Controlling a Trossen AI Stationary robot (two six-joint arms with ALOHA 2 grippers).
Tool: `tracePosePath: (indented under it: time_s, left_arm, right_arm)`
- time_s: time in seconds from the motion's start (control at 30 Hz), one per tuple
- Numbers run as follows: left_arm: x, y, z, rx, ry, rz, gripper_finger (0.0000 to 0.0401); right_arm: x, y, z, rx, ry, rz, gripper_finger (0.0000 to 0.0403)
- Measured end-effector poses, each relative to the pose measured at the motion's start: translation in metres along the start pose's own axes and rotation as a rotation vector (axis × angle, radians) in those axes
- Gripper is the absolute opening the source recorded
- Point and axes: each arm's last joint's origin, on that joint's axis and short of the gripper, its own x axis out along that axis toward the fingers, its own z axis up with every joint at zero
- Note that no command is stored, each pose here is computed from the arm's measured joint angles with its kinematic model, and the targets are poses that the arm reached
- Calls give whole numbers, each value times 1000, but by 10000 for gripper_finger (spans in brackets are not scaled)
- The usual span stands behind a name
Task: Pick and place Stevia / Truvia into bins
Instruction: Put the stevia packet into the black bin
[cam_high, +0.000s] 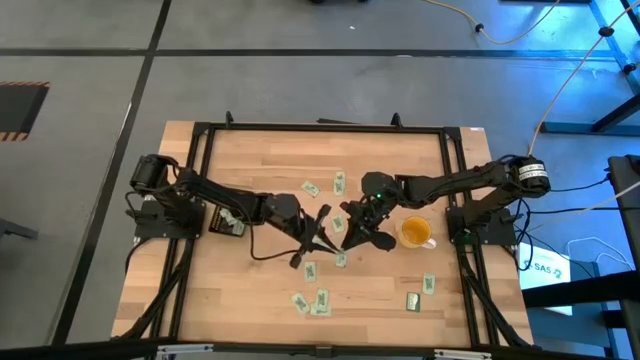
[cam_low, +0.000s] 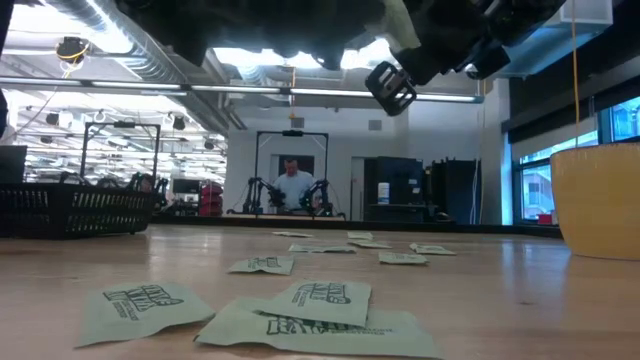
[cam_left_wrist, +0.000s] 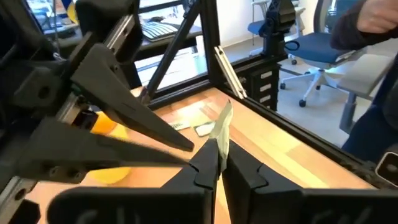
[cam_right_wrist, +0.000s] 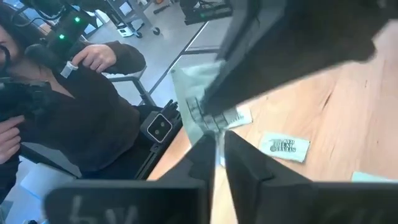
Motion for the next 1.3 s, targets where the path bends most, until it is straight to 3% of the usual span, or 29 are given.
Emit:
tracePosePath:
  time_s: [0.13,0.27,0.53,0.7,0.97,1.3]
  left_arm:
    - [-3,-1,-1,-16,46,0,7]
    - [-12,0,-2,-50,182,119,9]
    - [-51,-16,0,-57,602,560,6]
    - [-85,-34,3,-70,788,815,9]
    - [-122,-56,-8,-290,987,977,8]
    - [-150,-63,-16,-599,1136,1176,8]
  right_arm:
    - [-5,-6,-6,72,48,-27,91]
    - [-13,-14,-14,151,100,-76,116]
    - [-22,-27,-22,168,150,-326,122]
    - [-23,-29,-22,133,154,-387,122]
    - [-23,-29,-21,122,153,-393,122]
    - [-23,-29,-21,85,159,-393,122]
